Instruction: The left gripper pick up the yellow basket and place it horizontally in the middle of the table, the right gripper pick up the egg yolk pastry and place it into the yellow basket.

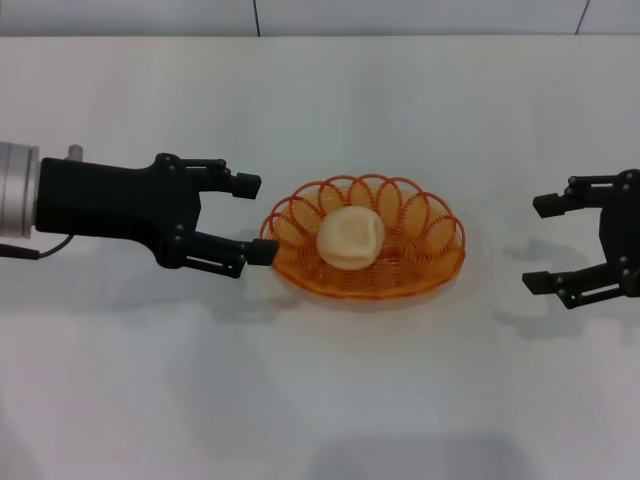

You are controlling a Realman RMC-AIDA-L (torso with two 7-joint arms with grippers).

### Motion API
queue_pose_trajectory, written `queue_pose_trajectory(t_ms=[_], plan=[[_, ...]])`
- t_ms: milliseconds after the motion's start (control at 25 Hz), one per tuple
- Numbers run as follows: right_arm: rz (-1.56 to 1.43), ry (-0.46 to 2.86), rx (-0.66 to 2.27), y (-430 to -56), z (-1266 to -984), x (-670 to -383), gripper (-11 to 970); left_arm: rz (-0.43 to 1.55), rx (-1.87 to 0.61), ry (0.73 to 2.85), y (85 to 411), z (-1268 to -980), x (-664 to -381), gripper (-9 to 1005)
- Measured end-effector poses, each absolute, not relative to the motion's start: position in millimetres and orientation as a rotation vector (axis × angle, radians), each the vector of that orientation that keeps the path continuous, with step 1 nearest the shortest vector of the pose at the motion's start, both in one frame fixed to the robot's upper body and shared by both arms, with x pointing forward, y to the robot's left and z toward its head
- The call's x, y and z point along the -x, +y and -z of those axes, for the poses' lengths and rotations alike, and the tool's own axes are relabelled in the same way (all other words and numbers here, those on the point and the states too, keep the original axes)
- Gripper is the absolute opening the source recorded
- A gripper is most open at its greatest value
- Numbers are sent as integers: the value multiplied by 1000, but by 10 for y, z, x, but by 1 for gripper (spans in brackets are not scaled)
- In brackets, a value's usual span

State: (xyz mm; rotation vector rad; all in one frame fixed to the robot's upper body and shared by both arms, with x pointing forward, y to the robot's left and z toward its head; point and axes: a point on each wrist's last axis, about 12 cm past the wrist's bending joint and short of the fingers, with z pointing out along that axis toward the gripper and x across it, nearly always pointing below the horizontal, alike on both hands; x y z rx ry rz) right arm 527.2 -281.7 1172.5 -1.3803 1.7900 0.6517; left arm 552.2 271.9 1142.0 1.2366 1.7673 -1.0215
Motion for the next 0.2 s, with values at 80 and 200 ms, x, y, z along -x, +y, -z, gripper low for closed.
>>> queue_pose_trajectory(t_ms=[80, 200], plan=[[-648, 1780, 1397, -2818, -11707, -5265, 862, 1016, -1236, 1766, 2742, -11404, -5509, 881], [-652, 1773, 1409, -2816, -11680, -5260, 862, 1011, -1217, 1767, 2800, -11388, -5497, 881]])
